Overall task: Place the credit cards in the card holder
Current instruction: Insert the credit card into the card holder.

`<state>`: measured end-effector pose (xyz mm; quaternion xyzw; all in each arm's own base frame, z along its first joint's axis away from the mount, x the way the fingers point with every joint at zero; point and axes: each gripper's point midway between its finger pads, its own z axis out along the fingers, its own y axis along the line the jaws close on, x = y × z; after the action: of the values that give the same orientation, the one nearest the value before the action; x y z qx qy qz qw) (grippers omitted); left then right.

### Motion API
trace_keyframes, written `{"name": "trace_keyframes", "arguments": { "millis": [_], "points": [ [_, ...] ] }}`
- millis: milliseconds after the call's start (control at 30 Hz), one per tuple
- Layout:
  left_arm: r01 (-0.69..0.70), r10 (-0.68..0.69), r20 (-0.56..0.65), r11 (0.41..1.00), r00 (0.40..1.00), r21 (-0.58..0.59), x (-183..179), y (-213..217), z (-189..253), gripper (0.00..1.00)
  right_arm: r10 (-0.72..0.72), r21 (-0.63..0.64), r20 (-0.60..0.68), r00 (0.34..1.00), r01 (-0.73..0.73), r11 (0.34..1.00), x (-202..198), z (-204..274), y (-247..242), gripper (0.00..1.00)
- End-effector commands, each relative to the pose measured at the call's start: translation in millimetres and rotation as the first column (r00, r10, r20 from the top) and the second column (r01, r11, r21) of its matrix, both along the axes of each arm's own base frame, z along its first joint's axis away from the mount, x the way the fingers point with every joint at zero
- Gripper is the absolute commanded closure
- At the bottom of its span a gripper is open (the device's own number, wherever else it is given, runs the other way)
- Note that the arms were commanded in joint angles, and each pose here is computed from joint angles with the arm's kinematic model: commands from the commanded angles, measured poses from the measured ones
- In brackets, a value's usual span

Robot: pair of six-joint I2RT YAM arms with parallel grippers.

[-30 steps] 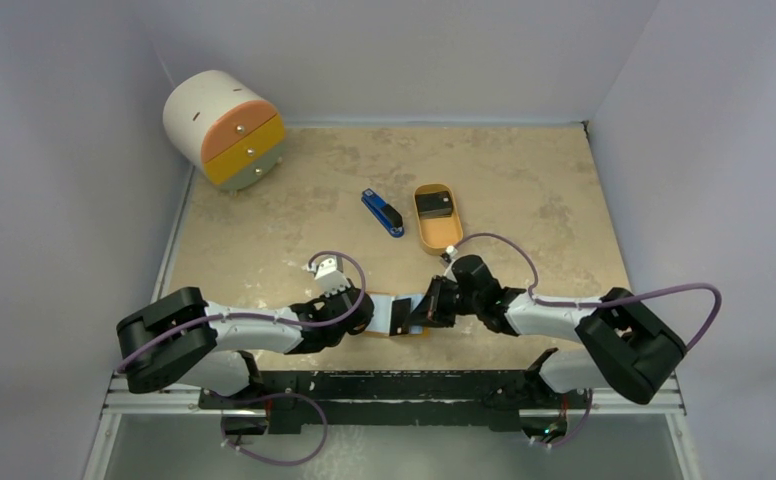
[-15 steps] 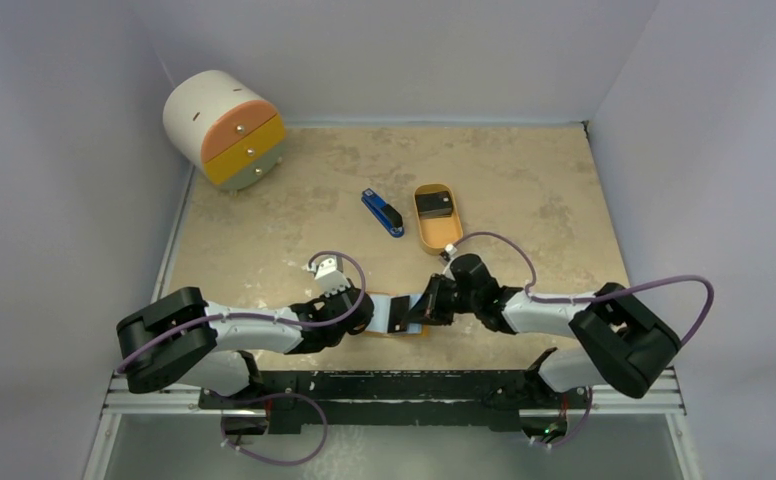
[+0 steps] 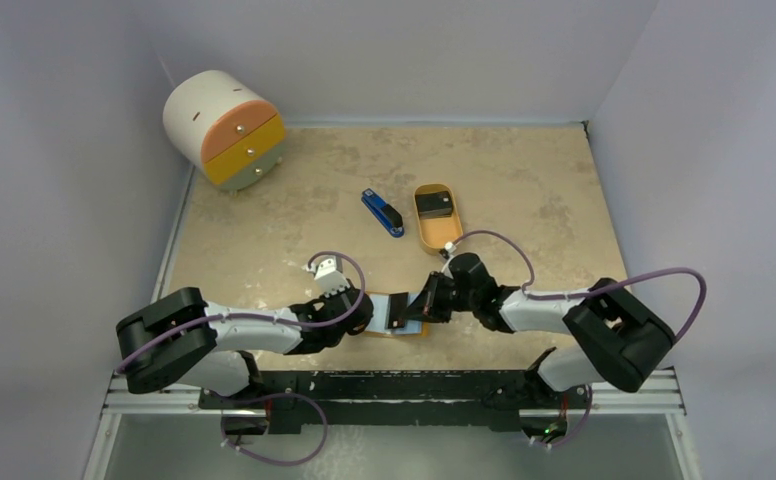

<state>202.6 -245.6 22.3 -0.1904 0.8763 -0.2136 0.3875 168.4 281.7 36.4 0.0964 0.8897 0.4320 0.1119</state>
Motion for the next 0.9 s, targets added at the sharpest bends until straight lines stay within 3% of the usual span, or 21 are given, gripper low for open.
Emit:
{"name": "trace_keyframes", "arguments": {
  "millis": [0,867],
  "points": [
    [0.009,-0.008,-0.040,0.999,0.999,0.040,-10.2,10.9,-14.0,1.00,0.002,0.032,0.035,0.999,-0.003,0.999,7.8,10.2,11.3,1.00],
    [-0.018,0.021,-0.048,0.998,0.999,0.063,-11.9,21.0,-19.3,1.00,0.034,0.023,-0.038,0.999,-0.033,0.999,-24.9,-14.7,4.7,1.00]
  ]
}}
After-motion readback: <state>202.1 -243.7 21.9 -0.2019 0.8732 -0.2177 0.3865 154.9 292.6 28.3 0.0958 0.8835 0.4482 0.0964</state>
